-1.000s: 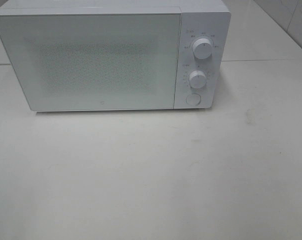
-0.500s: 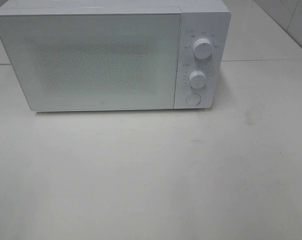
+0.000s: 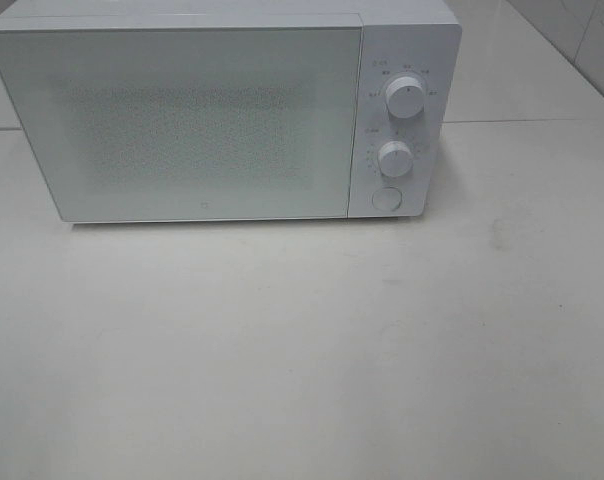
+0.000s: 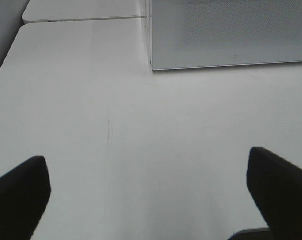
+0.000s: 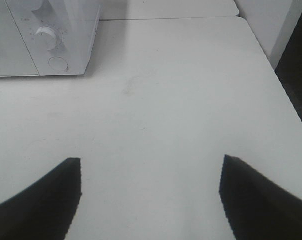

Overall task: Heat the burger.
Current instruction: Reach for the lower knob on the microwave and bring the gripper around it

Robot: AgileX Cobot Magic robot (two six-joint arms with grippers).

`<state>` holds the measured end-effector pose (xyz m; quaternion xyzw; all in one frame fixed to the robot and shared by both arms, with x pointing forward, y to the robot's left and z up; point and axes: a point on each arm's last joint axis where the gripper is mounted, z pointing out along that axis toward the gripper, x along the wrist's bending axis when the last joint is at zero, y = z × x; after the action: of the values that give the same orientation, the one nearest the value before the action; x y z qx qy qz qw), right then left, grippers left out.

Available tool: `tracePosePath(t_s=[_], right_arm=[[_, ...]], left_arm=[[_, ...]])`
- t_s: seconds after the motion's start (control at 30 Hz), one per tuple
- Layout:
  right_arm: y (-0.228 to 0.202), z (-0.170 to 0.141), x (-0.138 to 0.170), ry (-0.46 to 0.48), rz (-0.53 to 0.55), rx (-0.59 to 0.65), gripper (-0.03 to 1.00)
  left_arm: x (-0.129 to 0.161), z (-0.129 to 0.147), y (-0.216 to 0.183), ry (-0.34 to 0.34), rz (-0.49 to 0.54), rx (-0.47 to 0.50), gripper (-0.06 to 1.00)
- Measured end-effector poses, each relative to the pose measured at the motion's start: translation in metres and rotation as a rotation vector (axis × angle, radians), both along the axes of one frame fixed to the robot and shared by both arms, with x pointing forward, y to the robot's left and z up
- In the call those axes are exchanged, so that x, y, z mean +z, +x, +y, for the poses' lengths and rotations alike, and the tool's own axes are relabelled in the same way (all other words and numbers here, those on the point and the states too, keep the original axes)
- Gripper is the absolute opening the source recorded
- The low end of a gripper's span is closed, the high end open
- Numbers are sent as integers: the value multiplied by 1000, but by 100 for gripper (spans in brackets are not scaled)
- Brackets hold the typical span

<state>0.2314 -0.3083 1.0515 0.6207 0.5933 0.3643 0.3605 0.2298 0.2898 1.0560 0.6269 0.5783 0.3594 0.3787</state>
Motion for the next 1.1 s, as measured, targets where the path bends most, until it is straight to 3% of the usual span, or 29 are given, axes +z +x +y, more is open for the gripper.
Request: tracePosePath(t_s=[0.4,1.1], right_arm=[[1,0,7,-1,-20,1,75],[97,12,30,-19,-53,49,75]], left_arm=[[0,0,0,0,0,0,99],[0,0,0,-1,-1,1,99]])
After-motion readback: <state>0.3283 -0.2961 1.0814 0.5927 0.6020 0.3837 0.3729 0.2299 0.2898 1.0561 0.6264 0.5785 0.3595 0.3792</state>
